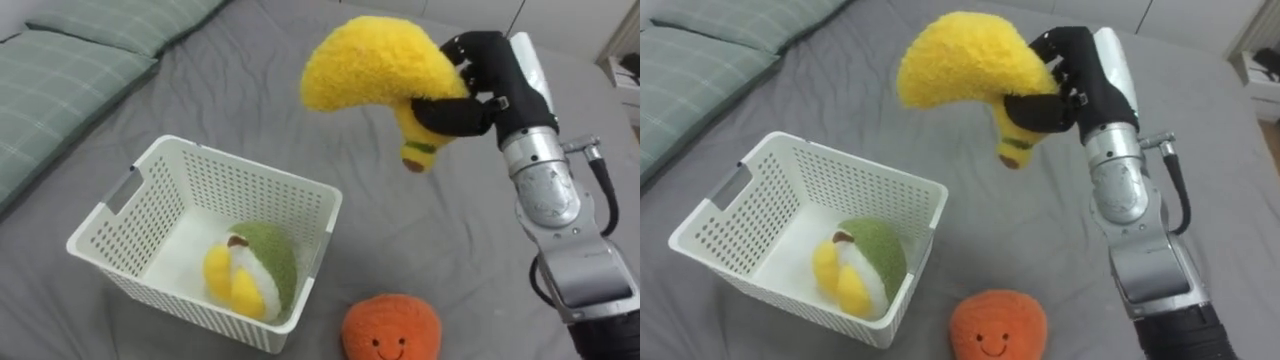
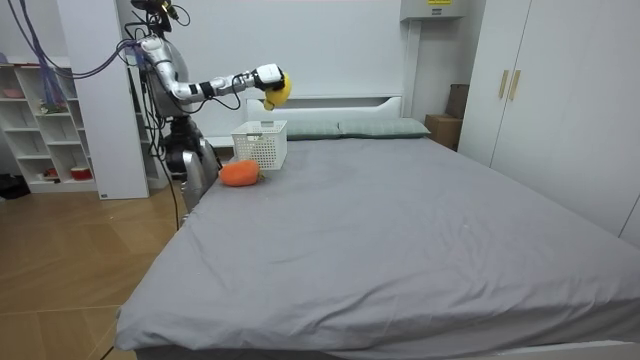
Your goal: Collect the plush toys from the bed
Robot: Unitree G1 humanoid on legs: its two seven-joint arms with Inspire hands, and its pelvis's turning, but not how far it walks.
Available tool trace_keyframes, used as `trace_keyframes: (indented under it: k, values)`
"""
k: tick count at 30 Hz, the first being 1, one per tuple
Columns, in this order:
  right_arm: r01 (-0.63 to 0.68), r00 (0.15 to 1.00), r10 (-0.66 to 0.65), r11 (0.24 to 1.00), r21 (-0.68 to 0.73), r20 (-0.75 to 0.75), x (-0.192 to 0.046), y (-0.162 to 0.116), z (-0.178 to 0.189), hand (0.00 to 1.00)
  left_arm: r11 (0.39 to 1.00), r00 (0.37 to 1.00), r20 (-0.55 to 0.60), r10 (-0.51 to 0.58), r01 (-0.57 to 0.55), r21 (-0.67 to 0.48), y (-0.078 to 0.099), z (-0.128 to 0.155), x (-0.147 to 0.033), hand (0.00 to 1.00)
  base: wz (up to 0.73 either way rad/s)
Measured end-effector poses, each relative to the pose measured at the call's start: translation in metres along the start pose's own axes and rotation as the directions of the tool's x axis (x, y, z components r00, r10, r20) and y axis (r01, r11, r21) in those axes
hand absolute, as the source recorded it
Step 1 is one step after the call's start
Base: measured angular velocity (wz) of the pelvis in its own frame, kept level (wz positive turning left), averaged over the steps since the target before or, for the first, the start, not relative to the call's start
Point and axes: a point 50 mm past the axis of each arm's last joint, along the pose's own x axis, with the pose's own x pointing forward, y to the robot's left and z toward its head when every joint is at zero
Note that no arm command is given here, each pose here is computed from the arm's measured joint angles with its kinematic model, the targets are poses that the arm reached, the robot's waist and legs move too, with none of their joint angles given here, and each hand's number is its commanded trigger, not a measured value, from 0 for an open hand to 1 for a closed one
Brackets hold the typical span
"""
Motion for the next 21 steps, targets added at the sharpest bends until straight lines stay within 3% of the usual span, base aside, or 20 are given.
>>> trace_keyframes:
  k: [5,21]
  values:
    - [-0.103,0.995,0.103,0.995,-0.003,-0.006,-0.001,0.013,0.002,1.0,1.0,1.0,-0.006,0.003,-0.003,0.0,0.001,-0.002,0.0,0.0,0.03]
    - [-0.224,0.974,0.225,0.974,-0.039,0.032,-0.002,0.043,0.02,1.0,0.999,1.0,-0.011,0.02,-0.019,0.047,0.003,0.002,0.001,0.0,0.02]
